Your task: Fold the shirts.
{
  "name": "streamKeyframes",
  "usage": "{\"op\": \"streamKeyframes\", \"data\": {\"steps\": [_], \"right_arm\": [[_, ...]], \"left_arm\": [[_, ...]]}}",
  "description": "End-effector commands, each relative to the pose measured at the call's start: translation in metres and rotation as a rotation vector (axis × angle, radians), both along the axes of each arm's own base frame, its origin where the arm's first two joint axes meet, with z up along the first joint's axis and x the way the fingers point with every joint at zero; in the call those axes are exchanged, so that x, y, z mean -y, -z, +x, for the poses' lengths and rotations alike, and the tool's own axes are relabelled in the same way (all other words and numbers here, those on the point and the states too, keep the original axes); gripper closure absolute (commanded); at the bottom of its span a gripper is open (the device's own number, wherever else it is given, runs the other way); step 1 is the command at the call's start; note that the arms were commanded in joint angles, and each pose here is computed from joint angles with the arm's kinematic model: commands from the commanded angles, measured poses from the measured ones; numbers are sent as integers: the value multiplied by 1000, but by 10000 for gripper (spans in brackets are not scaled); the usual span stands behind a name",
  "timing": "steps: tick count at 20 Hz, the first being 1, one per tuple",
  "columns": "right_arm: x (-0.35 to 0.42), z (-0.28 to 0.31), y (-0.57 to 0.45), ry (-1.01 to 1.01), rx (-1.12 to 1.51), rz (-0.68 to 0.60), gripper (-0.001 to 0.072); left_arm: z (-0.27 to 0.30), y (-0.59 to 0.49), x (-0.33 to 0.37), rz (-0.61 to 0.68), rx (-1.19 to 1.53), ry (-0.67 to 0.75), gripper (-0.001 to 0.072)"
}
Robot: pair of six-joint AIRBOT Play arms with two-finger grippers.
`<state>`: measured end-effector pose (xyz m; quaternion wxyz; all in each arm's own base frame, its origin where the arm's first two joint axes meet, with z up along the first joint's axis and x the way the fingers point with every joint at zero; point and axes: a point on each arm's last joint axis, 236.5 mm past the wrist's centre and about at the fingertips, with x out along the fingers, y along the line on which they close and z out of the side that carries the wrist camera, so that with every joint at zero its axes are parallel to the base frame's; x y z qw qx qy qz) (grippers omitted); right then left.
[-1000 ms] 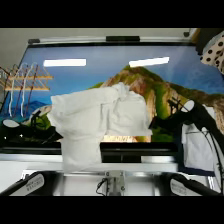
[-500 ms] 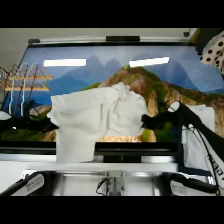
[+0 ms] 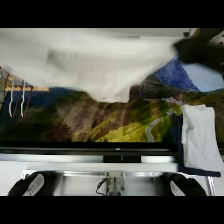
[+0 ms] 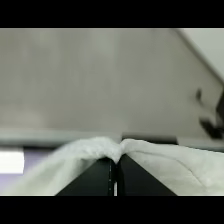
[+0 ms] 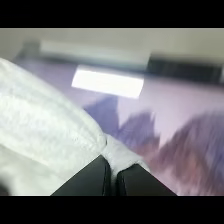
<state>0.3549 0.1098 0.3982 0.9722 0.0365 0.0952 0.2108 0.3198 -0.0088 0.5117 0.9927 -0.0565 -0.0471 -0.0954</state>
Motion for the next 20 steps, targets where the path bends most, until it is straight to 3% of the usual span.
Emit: {"op": "streamKeyframes", "data": {"steps": [1,5,7,10,13,15,18,20], "right_arm": [[43,-145,-168,141,493,38,638],[71,-213,-165,238,482,80,638],[81,-216,-151,280,432,48,638],[89,-194,-122,318,308,-10,637],[113,-142,-72,430,79,-84,637],[126,-99,-11,484,-180,-167,637],[110,-46,111,413,-635,-270,637],[85,-6,191,316,-813,-269,637]], "left_arm": [[-147,-136,48,40,442,-2,669],[-190,-94,53,75,281,-93,669],[-198,-71,39,100,192,-180,669],[-188,-41,35,116,61,-185,669],[-139,-15,15,136,-41,-188,669],[-82,43,-3,89,-259,-151,669],[-16,169,-8,-20,-667,-14,669],[15,258,-6,-65,-888,53,670]]}}
